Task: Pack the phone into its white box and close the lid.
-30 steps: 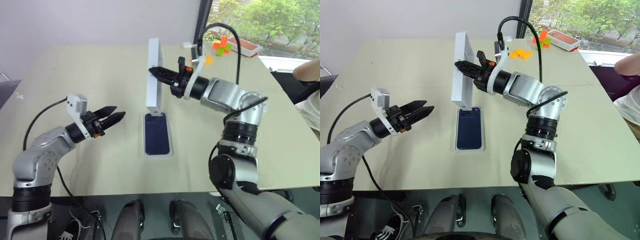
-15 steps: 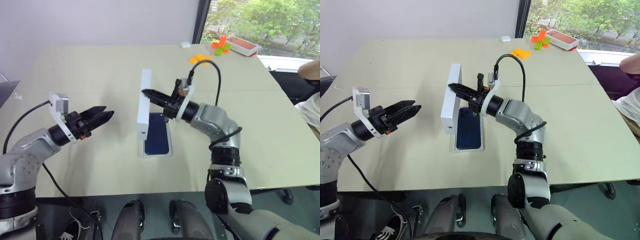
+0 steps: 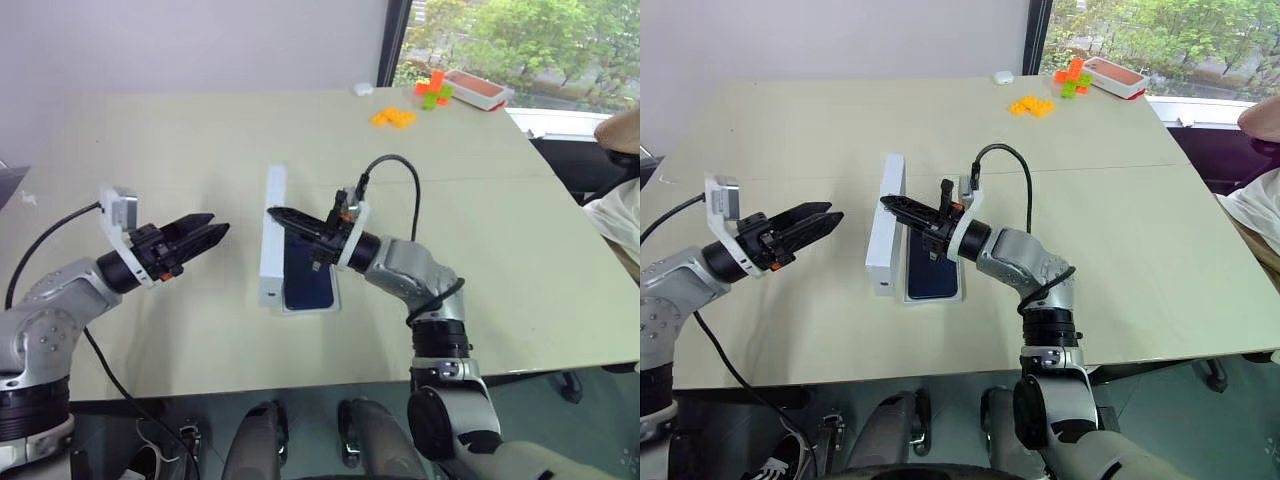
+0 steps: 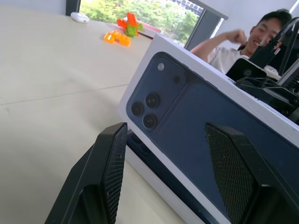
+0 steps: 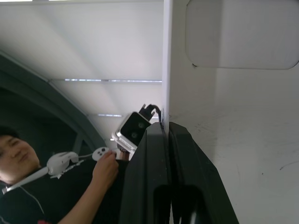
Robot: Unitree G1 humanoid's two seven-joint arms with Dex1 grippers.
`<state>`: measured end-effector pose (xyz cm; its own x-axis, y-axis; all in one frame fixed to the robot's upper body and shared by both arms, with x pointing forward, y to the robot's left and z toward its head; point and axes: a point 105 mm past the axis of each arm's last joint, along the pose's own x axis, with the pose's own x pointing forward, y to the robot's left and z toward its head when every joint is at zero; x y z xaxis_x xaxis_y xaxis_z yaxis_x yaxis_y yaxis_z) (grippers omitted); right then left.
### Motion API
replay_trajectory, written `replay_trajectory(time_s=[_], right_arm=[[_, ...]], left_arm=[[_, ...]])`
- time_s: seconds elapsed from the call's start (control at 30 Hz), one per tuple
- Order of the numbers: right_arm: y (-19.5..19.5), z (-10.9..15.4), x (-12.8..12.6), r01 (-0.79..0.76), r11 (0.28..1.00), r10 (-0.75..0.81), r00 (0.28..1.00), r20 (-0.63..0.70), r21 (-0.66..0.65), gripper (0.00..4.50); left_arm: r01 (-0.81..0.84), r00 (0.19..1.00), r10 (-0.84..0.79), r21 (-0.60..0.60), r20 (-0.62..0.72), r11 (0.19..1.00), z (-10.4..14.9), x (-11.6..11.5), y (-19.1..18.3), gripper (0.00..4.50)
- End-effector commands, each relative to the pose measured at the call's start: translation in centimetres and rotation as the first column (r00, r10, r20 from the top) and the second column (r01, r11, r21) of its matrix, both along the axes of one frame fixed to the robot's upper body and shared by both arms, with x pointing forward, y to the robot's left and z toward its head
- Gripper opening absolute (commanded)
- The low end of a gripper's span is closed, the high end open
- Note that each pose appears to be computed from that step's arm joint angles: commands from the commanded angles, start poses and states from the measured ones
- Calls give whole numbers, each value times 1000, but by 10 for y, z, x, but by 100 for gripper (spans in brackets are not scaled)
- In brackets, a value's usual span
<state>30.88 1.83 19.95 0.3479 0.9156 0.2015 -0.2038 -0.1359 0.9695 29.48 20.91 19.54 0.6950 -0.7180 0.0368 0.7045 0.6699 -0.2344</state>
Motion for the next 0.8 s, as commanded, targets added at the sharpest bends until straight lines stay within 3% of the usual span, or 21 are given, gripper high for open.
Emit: replay_trajectory(time_s=[0.03,0.17,0.37,0.57,0.67,0.8], right_arm=[[10,11,-9,-50,997,47,998,37,60,4],[22,9,-10,-69,996,67,997,37,60,4],[30,-22,5,3,997,0,999,41,-77,4],[23,-27,17,49,994,-41,997,71,-101,4],[21,-31,19,53,992,-45,996,72,-117,0],[18,-35,19,55,990,-46,997,69,-129,0]], left_arm=[[-19,999,18,20,41,1000,10,-4,6,277],[-29,999,28,33,37,999,6,-5,7,277],[-19,1000,18,54,21,998,-2,-5,1,277],[-10,1000,10,53,-3,999,-14,-6,-8,277],[5,999,-4,29,-33,1000,-19,-6,-11,191],[-5,999,6,23,-42,1000,-24,-1,-14,3]])
